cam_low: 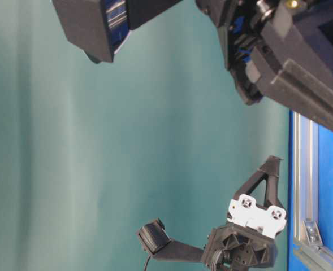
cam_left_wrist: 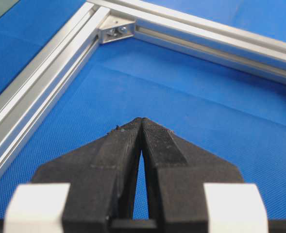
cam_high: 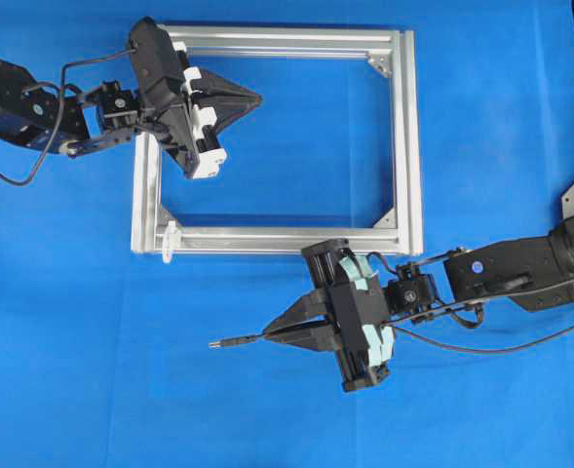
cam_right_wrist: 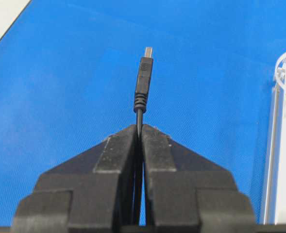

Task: Insert the wire through the string loop located on the left side.
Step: 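Lift the black cable plug upright with the right gripper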

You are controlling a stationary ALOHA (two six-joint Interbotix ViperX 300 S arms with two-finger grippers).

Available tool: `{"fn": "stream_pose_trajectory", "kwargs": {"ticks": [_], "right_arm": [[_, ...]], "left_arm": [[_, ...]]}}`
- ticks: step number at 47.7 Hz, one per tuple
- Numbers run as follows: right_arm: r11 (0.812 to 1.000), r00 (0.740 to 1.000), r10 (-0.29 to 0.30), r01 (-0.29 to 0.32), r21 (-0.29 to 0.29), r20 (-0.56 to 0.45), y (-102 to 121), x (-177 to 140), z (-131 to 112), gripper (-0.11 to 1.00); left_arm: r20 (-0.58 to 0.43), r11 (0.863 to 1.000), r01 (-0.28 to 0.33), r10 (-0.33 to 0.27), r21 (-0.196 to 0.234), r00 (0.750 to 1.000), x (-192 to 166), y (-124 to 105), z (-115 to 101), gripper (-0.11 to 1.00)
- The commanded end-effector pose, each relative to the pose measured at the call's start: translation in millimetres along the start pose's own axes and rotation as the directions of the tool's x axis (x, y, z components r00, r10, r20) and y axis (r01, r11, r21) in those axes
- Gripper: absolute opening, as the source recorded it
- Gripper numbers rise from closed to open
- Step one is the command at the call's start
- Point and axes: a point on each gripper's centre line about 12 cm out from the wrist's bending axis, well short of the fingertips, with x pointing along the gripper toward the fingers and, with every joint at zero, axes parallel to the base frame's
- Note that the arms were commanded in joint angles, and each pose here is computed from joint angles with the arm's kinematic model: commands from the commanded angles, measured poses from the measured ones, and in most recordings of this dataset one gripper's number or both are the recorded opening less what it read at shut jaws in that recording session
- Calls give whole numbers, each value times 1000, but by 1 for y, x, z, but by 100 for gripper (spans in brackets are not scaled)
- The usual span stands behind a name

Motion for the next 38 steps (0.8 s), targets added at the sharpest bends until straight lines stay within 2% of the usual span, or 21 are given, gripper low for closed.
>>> {"fn": "stream_pose_trajectory", "kwargs": {"ticks": [1, 38], "right_arm": [[1000, 999, 10, -9, -4, 41, 4, -5, 14, 0], [1000, 999, 11, -10, -13, 48, 4, -5, 16, 0]], "left_arm": [[46, 1000, 9, -9, -1, 999, -3, -3, 15, 0], [46, 1000, 9, -9, -1, 999, -3, -3, 15, 0]]}}
